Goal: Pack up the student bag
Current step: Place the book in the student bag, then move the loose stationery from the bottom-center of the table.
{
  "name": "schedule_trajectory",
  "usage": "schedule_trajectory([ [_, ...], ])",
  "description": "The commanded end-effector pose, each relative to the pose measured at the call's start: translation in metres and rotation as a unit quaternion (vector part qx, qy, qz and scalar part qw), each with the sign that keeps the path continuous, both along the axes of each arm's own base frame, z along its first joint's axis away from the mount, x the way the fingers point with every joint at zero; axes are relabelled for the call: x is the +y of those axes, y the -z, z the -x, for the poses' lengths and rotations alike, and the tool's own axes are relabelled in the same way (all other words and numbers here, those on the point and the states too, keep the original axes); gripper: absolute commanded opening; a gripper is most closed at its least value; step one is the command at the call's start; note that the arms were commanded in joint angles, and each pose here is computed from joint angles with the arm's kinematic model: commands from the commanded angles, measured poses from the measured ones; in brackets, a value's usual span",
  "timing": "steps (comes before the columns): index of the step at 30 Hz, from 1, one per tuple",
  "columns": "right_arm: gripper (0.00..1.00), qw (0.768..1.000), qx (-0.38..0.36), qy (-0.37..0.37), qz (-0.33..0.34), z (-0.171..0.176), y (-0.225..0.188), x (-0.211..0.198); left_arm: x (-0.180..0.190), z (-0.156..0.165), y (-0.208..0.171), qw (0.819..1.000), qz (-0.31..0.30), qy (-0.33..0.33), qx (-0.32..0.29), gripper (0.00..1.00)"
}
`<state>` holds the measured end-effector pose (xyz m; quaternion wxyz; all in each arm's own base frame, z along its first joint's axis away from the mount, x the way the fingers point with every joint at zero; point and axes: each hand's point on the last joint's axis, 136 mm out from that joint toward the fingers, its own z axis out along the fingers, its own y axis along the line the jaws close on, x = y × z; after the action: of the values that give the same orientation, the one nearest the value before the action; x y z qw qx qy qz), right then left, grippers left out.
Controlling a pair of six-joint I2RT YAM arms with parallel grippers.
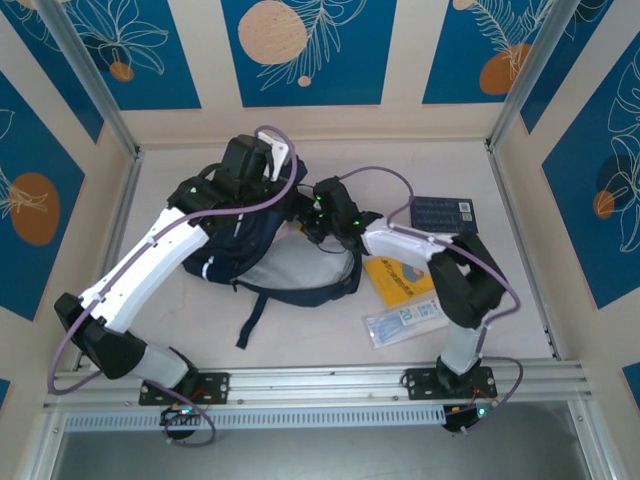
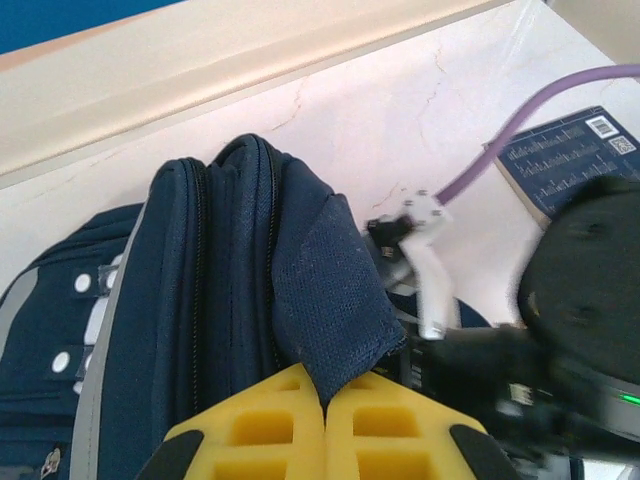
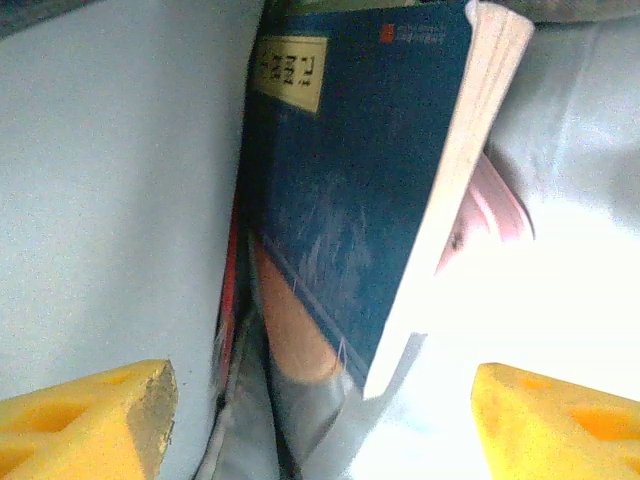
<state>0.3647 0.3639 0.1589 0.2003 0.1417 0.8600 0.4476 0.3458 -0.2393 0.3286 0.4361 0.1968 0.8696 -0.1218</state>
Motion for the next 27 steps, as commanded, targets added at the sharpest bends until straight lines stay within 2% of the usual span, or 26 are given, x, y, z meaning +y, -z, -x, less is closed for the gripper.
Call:
schedule_trajectory([
  [1,0.76,0.997,-0.017,-0.021,0.066,0.021,0.011,-0.028,-0.008,-0.017,-0.012,0.999,0.043,-0.008,-0.029,0.00],
  [6,0.73,0.984,-0.066,-0.019,0.162,0.047,0.013,-0.084,-0.027,-0.017,0.032,0.998,0.058,0.009,0.030,0.00],
  [8,0.72,0.974,-0.082,0.005,0.210,0.057,0.011,-0.116,-0.036,-0.016,0.057,0.996,0.060,0.016,0.057,0.00],
  [12,0.68,0.961,-0.111,0.022,0.251,0.074,-0.004,-0.161,-0.050,-0.012,0.102,0.994,0.028,0.024,0.099,0.00],
  [14,0.62,0.957,-0.118,0.037,0.263,0.081,-0.010,-0.181,-0.050,-0.012,0.124,0.993,0.014,0.012,0.116,0.00],
  [16,0.63,0.955,-0.129,0.029,0.266,0.089,-0.014,-0.189,-0.044,-0.012,0.140,0.992,0.008,-0.010,0.126,0.00],
  [19,0.66,0.961,-0.072,0.006,0.268,0.107,-0.006,-0.202,-0.030,-0.010,0.163,0.989,-0.008,-0.044,0.138,0.00],
  [22,0.67,0.958,-0.016,0.014,0.287,0.122,0.012,-0.218,-0.017,-0.010,0.182,0.986,-0.017,-0.075,0.148,0.00],
  [27,0.68,0.934,0.091,0.105,0.330,0.143,0.041,-0.264,-0.004,-0.023,0.180,0.985,-0.013,-0.091,0.147,0.00],
])
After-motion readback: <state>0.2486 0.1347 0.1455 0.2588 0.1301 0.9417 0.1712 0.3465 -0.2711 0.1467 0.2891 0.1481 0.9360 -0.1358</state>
